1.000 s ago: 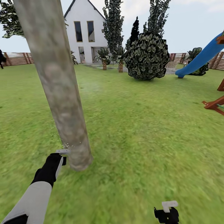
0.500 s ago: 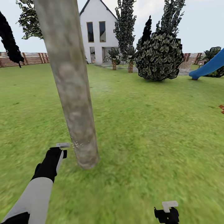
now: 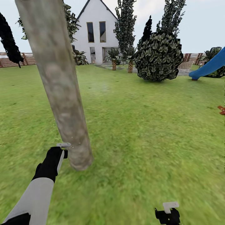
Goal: In the garden, pick up the pesticide atomizer on the floor and spray pesticide onto both trees until each tree trunk is fully covered.
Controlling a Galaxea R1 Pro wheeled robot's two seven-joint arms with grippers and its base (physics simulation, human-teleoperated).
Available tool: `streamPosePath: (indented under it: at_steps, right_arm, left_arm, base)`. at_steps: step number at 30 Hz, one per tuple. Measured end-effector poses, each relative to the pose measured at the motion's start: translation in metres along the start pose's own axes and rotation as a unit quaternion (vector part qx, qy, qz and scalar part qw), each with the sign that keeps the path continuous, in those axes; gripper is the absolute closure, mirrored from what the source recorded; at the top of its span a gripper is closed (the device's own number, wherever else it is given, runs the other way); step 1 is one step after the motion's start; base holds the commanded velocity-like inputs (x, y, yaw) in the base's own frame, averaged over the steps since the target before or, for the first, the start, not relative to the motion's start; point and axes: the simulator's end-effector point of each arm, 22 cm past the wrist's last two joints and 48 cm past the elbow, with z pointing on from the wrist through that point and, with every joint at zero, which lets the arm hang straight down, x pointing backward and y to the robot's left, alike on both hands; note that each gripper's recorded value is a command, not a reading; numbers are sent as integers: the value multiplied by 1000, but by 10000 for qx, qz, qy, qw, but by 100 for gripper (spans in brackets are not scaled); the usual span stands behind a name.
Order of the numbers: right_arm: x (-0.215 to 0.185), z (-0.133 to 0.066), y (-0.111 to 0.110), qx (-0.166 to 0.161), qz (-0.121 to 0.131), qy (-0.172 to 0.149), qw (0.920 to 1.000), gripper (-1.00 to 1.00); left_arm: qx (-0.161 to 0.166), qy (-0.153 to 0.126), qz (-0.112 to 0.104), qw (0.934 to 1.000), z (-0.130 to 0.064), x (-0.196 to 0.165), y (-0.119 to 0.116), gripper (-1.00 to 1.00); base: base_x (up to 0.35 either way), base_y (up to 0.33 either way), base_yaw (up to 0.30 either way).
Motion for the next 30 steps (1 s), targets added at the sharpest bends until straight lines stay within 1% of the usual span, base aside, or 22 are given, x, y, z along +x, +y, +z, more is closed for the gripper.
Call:
streamPosePath:
  at_steps: [5, 11, 14, 19, 22, 25, 30]
  right_arm:
    - [0, 0, 0, -2, 1, -2, 10000, -100]
    - [0, 0, 0, -2, 1, -1, 10000, -100]
    - [0, 0, 0, -3, 2, -1, 10000, -100]
    - [0, 0, 1, -5, 2, 1, 10000, -100]
    - [0, 0, 1, -5, 2, -1, 10000, -100]
    - [0, 0, 0, -3, 2, -3, 10000, -100]
    - [0, 0, -1, 4, -1, -7, 10000, -100]
  left_arm:
    - [1, 51, 6, 10000, 0, 3, 0, 100]
    - [1, 50, 12, 10000, 0, 3, 0, 100]
    - [-7, 39, 10, 10000, 0, 2, 1, 100]
    - [-61, 35, 17, 10000, 1, 1, 8, 100]
    - [-62, 44, 19, 10000, 1, 1, 8, 100]
    - [-43, 84, 47, 9999, 2, 9, 4, 100]
    - [-46, 123, 63, 9999, 5, 14, 3, 100]
  base:
    - [-58, -278, 0]
    - [-2, -278, 6]
    - [-10, -239, 205]
    - [-16, -32, 272]
    - [-1, -25, 248]
    - [0, -239, 30]
    - [0, -270, 2]
